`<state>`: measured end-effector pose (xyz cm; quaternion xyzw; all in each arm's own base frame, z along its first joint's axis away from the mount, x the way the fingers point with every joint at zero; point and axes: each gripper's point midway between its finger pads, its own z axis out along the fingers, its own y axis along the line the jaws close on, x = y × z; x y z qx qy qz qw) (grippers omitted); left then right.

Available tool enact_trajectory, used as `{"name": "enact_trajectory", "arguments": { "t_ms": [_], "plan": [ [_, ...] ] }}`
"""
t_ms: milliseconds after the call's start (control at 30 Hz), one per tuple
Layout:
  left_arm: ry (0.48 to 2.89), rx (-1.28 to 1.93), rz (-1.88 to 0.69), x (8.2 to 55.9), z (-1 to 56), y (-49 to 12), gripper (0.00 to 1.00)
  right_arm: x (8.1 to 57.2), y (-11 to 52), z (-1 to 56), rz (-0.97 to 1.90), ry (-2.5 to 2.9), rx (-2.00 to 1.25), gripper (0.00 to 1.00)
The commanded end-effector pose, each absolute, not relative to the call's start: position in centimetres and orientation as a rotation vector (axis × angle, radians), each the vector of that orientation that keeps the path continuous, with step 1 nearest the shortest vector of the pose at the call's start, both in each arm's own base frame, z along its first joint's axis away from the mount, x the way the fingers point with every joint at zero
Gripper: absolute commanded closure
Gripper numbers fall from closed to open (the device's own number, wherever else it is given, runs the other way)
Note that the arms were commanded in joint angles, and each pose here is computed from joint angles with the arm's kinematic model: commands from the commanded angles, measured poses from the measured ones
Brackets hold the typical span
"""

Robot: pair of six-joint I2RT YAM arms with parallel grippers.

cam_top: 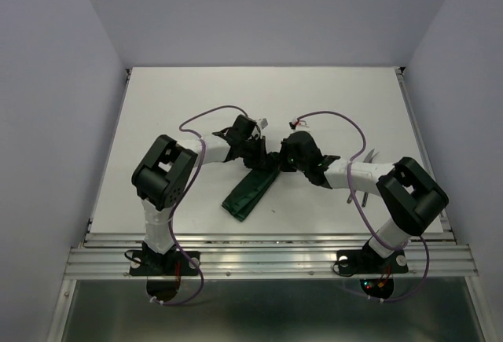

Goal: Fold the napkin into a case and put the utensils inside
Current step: Stuff the top corner of the smaller-rectangle-folded napkin into the folded napkin.

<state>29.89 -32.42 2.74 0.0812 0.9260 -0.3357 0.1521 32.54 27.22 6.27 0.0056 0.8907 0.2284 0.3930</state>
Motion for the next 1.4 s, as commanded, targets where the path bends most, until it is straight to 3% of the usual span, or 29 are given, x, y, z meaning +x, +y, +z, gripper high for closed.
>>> {"name": "enact_trajectory", "arguments": {
  "t_ms": [0, 700, 1367],
  "plan": [
    [2.644, 0.252, -0.962, 30.1, 2.5, -32.5, 1.00, 33.6, 28.8, 8.3, 0.650, 2.202, -0.005, 0.93],
    [2.667, 0.289, -1.030, 29.7, 0.8, -34.5, 1.00, 33.6, 29.4, 7.2, 0.676, 2.229, 0.009, 0.92],
    [2.558, 0.322, -1.021, 29.5, 8.2, -33.6, 1.00, 33.7, 28.7, 3.3, 0.570, 2.342, 0.070, 0.90]
  ]
}}
